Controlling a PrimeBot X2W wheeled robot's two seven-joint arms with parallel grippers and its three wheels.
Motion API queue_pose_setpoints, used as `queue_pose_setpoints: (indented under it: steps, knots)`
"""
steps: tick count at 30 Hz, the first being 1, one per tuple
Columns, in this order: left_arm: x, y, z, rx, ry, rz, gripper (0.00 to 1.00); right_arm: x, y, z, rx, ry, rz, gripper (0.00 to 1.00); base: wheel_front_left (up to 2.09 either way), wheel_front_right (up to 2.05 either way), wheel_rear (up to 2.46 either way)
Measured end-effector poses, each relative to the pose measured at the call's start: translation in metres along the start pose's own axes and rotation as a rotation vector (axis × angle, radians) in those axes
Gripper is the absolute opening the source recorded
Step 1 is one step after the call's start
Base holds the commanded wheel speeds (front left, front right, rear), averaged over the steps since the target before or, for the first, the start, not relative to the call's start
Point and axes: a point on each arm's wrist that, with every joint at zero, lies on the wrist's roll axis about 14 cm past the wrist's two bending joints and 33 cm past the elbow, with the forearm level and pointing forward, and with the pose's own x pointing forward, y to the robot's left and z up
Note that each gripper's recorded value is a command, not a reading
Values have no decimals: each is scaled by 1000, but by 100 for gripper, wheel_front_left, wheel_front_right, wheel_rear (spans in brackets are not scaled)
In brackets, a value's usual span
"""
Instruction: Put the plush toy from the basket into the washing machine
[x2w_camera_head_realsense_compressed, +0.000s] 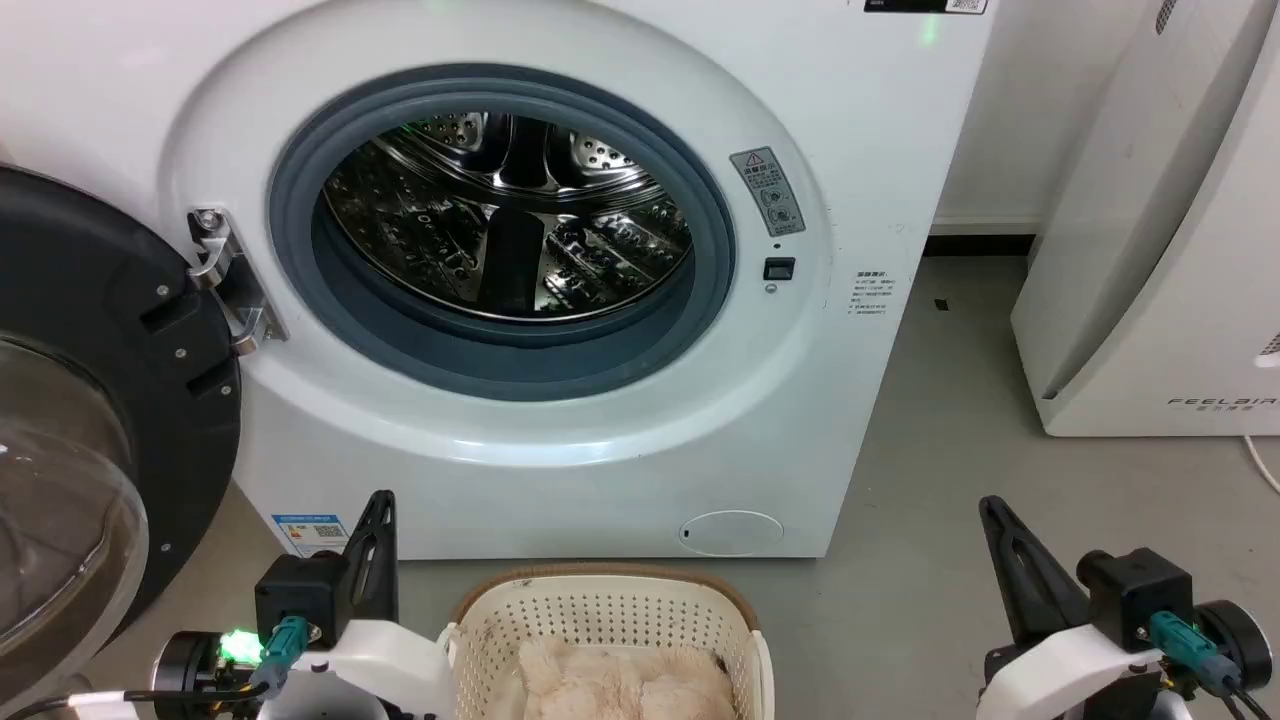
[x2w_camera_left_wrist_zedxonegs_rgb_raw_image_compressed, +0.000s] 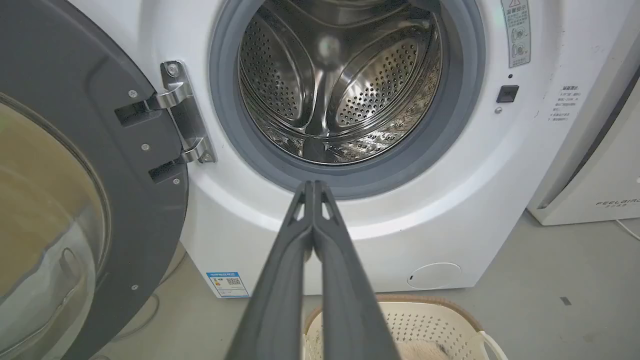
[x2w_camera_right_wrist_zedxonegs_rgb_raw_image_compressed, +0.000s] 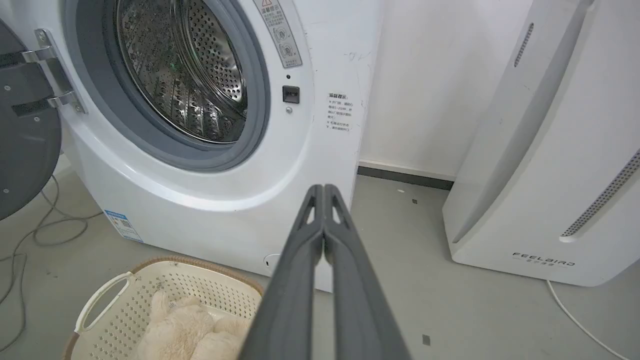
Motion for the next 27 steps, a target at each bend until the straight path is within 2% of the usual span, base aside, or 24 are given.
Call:
queue_pose_setpoints:
  steps: [10, 11, 27]
  knots:
    - [0, 0, 0, 0, 0, 0, 0, 0, 0, 0, 0, 0, 0, 0, 0, 0, 0]
    - [0, 0, 0, 0, 0, 0, 100, 0, 0, 0, 0, 0, 0, 100, 0, 0, 0]
    - [2, -5, -5, 0, 3, -3, 100, 0, -8, 4, 29, -28, -24, 100, 0, 0, 0]
